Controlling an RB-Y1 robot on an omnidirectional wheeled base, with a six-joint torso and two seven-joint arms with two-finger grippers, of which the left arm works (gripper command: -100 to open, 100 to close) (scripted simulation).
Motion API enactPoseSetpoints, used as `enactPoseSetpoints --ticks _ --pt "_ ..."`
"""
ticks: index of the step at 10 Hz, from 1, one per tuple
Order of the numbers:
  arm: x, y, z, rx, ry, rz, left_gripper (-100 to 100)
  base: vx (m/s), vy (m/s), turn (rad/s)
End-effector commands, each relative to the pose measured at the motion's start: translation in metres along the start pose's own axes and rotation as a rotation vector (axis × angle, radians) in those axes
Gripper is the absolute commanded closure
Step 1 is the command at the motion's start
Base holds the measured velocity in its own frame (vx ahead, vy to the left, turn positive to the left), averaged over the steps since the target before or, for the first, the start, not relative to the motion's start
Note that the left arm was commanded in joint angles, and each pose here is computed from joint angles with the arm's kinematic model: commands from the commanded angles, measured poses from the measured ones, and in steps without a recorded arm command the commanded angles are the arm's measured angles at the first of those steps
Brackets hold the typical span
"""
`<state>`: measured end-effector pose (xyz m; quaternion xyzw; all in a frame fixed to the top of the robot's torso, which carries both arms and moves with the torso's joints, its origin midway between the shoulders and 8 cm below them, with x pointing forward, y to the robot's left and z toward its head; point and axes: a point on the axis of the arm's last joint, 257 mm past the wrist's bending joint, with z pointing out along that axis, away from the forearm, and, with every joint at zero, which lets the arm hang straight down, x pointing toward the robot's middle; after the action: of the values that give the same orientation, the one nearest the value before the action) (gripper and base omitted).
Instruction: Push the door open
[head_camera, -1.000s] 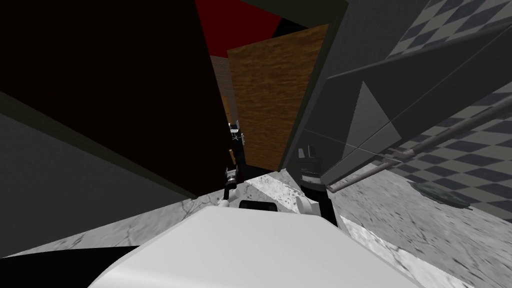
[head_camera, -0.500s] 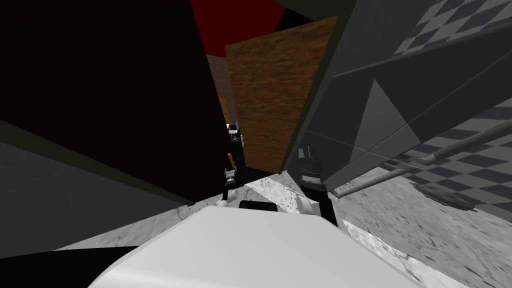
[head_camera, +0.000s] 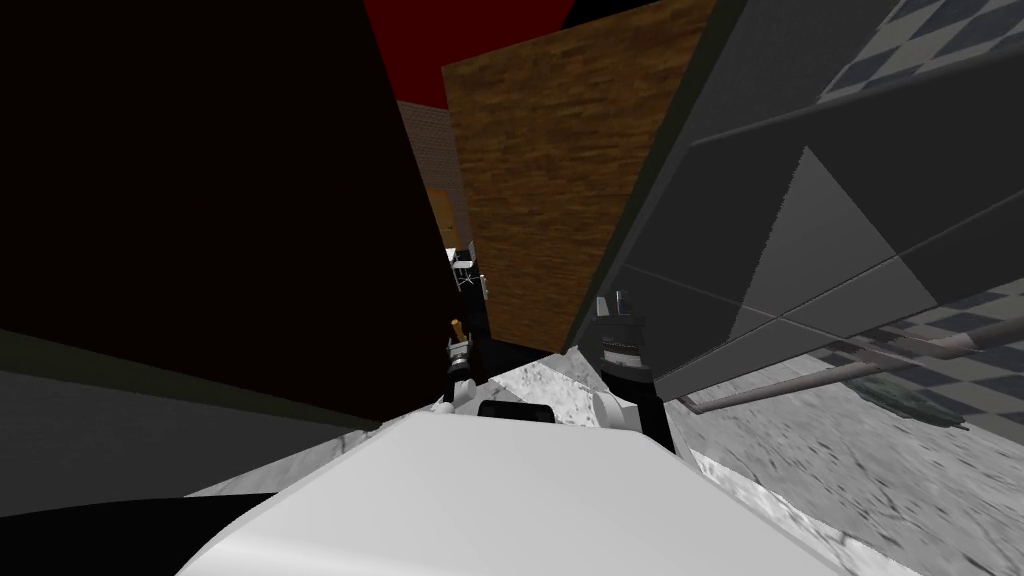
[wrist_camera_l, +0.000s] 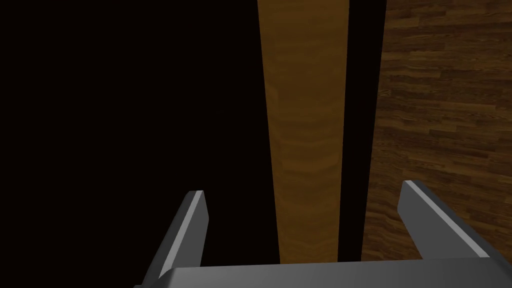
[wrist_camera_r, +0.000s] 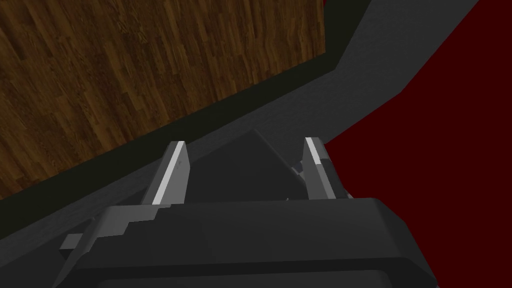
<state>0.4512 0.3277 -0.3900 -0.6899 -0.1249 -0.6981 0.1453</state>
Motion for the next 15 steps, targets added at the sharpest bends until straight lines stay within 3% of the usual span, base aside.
enactPoseSetpoints --ticks 1,2,7,8,13,14,15 --pt "0.0 0.0 0.0 0.0 0.0 0.0 -100 0.084 0.031 -0.009" --pt "0.0 0.0 0.0 0.0 0.0 0.0 100 -0.012 -0.004 0.008" --pt "0.0 0.0 0.0 0.0 0.0 0.0 100 -0.008 -0.004 -0.003" --pt "0.004 -0.017 0.0062 0.044 0.01 0.005 100 0.09 0.023 -0.115" --pt "0.01 -0.06 0.013 0.161 0.028 0.016 100 0.148 0.062 -0.086" --pt "0.01 -0.06 0.013 0.161 0.028 0.016 100 0.106 0.051 -0.021" --pt "0.011 -0.072 0.0139 0.197 0.032 0.018 100 0.1 0.051 -0.076"
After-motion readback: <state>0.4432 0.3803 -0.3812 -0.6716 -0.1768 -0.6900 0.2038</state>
